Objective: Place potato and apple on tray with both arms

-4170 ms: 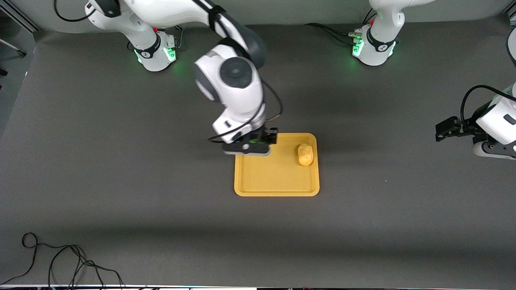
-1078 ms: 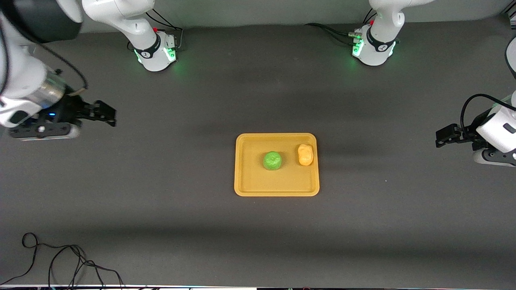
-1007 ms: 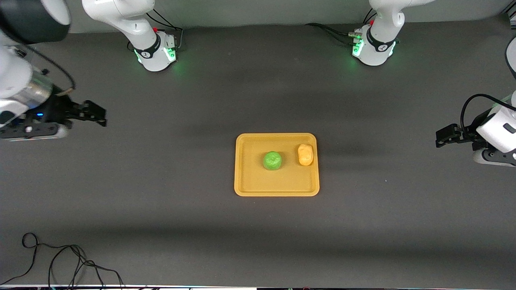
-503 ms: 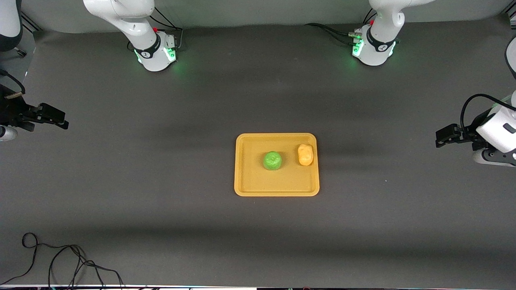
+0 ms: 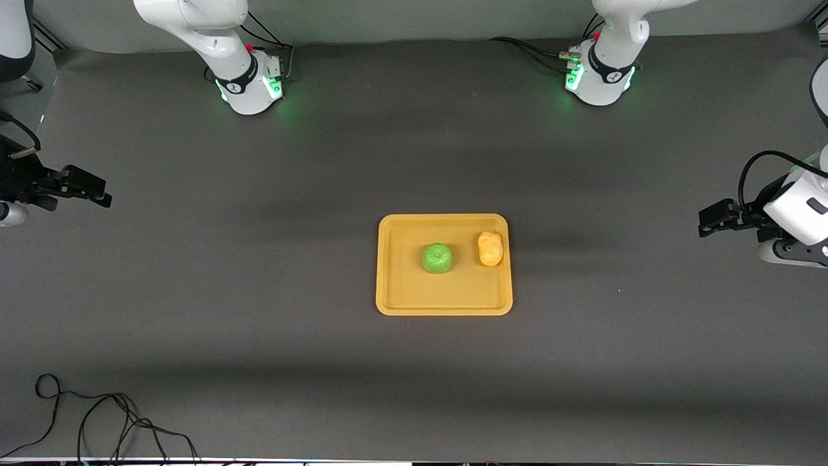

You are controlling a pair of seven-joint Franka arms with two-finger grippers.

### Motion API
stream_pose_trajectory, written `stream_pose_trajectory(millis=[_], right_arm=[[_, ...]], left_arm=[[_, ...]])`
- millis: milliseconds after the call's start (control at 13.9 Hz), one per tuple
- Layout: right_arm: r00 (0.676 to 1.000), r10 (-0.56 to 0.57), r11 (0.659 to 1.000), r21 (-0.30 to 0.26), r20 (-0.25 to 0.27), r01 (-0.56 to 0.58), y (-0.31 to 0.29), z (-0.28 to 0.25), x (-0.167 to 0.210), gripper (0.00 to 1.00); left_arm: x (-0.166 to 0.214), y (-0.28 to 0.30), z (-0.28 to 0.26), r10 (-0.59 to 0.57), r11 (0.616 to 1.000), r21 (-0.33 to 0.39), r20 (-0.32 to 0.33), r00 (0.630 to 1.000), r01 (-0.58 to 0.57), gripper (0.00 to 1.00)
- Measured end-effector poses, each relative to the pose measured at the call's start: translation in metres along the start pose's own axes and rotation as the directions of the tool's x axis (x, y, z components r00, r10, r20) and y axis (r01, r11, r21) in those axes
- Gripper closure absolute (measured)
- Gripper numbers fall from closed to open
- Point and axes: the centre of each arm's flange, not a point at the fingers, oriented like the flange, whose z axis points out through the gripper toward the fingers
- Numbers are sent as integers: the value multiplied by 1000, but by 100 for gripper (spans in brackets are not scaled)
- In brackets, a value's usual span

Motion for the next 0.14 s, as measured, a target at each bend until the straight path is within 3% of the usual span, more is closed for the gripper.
stream_pose_trajectory(millis=[144], right_arm=[[1000, 0, 1000, 4, 3, 0, 0, 0, 0, 0]], left_arm=[[0, 0, 0, 0, 1000, 0, -1, 1000, 0, 0]])
